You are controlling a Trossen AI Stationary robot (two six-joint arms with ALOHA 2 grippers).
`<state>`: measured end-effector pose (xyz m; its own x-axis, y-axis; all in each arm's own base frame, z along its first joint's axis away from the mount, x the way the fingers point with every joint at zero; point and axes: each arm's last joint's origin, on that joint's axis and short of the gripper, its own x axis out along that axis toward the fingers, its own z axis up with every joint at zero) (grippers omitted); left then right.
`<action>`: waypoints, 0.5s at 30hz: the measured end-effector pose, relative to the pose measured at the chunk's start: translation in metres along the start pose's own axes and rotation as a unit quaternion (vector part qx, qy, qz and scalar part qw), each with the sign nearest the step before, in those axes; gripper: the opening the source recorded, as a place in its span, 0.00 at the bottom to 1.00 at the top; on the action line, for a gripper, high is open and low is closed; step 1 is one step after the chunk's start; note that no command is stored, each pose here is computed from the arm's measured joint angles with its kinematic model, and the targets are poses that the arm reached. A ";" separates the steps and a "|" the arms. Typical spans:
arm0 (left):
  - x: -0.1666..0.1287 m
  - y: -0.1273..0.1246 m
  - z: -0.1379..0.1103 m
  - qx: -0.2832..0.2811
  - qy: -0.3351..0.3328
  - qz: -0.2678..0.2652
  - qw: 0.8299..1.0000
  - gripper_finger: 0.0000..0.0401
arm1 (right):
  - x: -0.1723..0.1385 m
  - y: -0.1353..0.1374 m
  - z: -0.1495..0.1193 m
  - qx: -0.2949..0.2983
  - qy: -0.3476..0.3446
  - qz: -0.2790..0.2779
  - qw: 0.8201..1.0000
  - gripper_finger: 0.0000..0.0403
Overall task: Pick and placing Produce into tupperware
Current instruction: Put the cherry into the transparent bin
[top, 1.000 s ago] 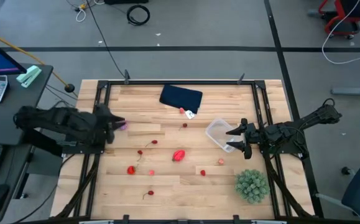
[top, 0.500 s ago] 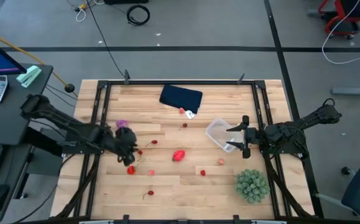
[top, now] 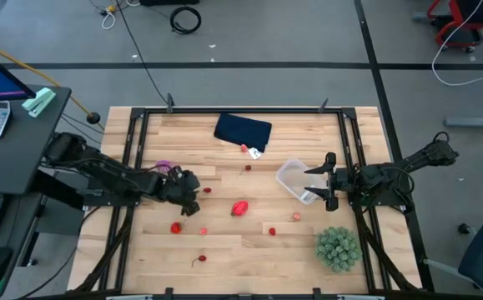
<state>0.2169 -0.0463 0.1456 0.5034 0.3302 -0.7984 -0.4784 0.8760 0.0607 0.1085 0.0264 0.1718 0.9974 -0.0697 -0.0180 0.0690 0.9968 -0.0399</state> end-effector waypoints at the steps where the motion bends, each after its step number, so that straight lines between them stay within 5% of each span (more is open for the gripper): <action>1: 0.002 0.001 0.001 -0.004 0.004 -0.005 1.000 0.27 | 0.000 0.000 0.000 -0.006 0.000 0.000 1.000 0.66; 5: 0.010 -0.001 0.004 -0.020 0.020 -0.039 0.999 0.27 | 0.000 0.000 0.000 -0.042 0.000 0.000 0.999 0.66; 15: 0.030 -0.004 -0.004 -0.012 0.050 -0.010 0.999 0.27 | 0.000 0.000 0.000 -0.108 0.000 -0.002 0.994 0.66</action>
<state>0.2310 -0.0408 0.1188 0.4390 0.2752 -0.8553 -0.4862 0.8733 0.0314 0.1085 0.0262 0.1717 0.9971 -0.0735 -0.0183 0.0665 0.9651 -0.2533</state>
